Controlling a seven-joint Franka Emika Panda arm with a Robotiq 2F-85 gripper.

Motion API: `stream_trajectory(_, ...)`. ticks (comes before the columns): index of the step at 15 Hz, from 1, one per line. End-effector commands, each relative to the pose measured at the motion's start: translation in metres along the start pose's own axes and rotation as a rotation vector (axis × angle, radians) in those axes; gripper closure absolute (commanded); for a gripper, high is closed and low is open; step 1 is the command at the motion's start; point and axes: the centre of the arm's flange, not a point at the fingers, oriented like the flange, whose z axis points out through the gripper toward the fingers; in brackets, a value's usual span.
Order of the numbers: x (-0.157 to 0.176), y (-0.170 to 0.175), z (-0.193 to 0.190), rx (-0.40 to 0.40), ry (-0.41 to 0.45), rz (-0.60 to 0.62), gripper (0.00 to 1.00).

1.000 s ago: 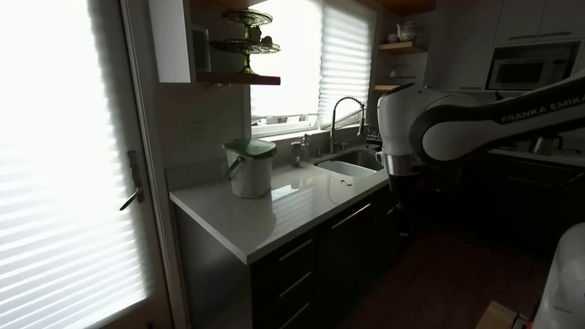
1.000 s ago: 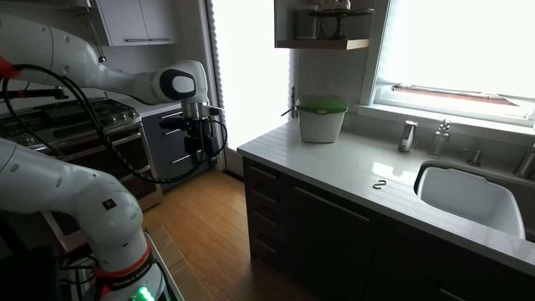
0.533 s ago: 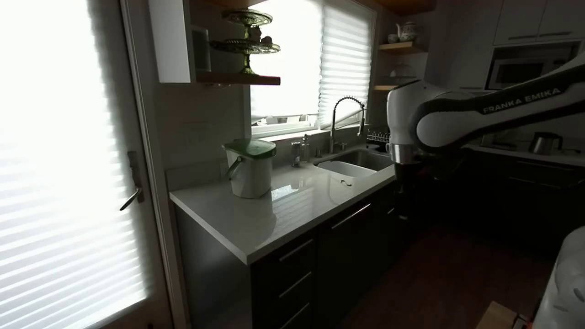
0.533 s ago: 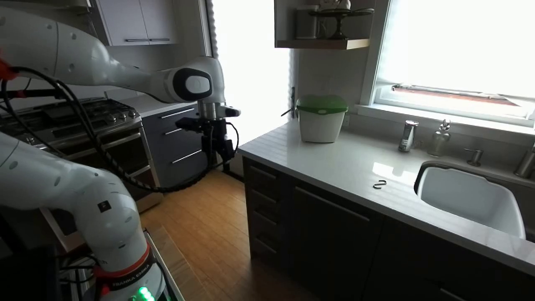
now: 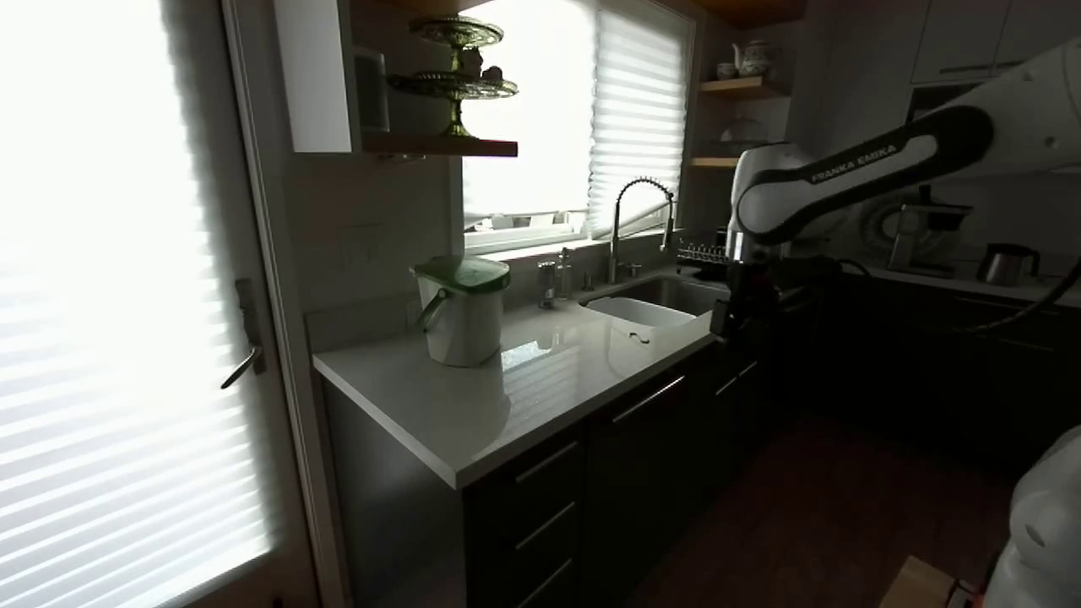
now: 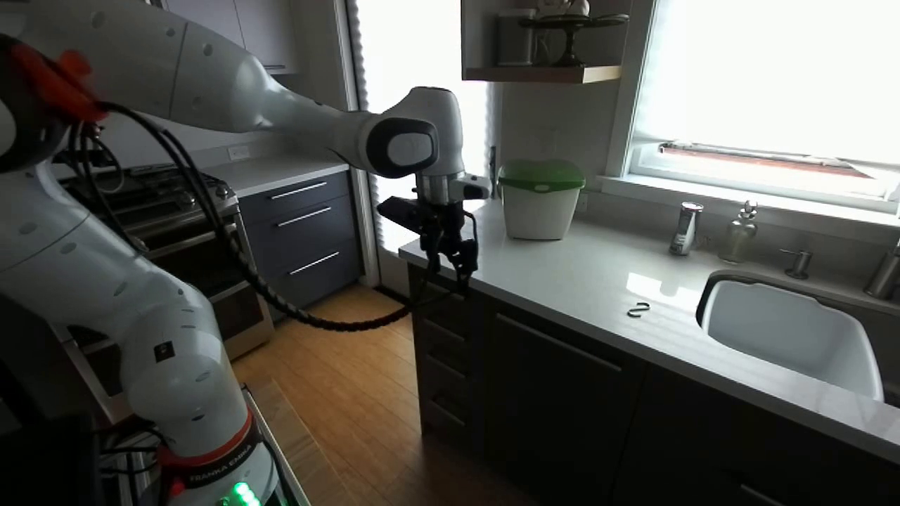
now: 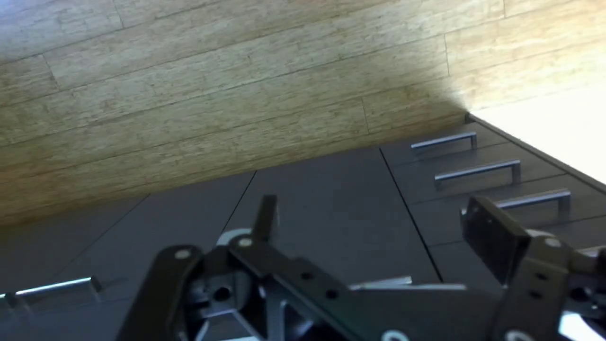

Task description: Take the metal hook off the counter

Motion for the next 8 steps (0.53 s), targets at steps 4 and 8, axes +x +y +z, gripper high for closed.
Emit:
stream_trajectory(4,0.118,0.039,0.013,-0.011,0.093,0.086,0.0)
stream_trajectory(8,0.156,0.057,0.024,-0.061,0.15,0.168,0.0)
